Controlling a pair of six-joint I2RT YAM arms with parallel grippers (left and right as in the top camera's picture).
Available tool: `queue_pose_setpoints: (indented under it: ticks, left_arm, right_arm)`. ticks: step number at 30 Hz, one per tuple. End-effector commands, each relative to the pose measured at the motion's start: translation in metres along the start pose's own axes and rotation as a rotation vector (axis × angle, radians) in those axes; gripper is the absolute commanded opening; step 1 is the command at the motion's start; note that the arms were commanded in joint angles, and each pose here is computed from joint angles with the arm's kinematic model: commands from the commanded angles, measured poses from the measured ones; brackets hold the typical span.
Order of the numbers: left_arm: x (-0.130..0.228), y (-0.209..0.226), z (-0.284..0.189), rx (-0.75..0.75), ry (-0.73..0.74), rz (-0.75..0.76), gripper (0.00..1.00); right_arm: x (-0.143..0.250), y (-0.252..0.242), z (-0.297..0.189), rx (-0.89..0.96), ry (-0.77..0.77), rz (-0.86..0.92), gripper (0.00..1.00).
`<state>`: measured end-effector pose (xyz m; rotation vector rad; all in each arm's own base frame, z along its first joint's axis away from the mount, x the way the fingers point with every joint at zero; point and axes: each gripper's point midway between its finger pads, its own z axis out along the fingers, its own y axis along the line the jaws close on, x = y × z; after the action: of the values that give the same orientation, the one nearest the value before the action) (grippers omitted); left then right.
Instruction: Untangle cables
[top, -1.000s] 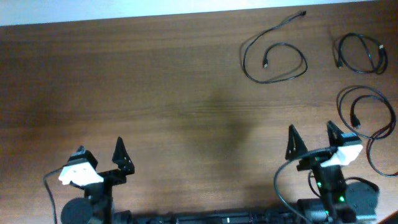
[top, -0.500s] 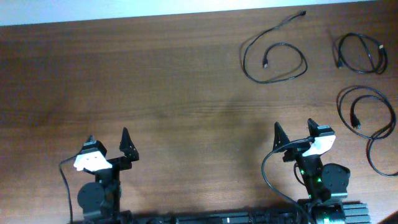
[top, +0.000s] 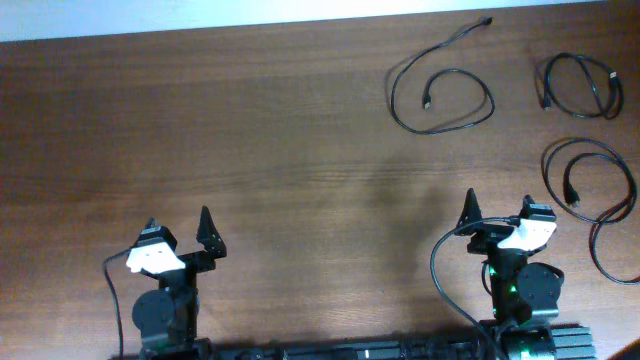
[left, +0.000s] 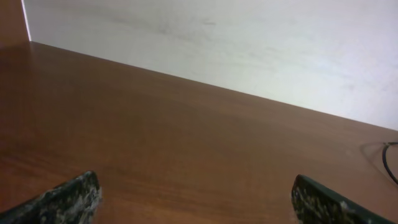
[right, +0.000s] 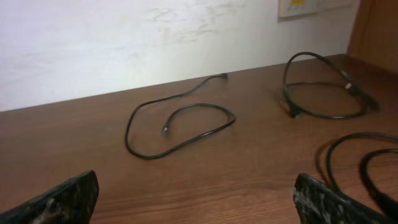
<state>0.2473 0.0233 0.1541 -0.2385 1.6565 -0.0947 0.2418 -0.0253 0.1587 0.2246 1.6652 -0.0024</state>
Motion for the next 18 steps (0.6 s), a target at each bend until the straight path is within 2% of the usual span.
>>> queue_pose_setpoints:
  ticks: [1,14,18]
  left_arm:
    - [0.008,0.004,0.0,-0.014,0.022,0.015,0.99]
    - [0.006,0.003,0.0,-0.013,0.016,0.015,0.99]
    - [-0.005,0.001,-0.003,-0.004,-0.033,0.017,0.99]
  right_arm:
    - [0.003,-0.006,0.001,0.036,-0.001,-0.037,0.99]
    - [0.001,-0.006,0.0,0.033,-0.01,-0.036,0.99]
    - [0.001,-0.006,0.0,0.034,-0.011,-0.035,0.98]
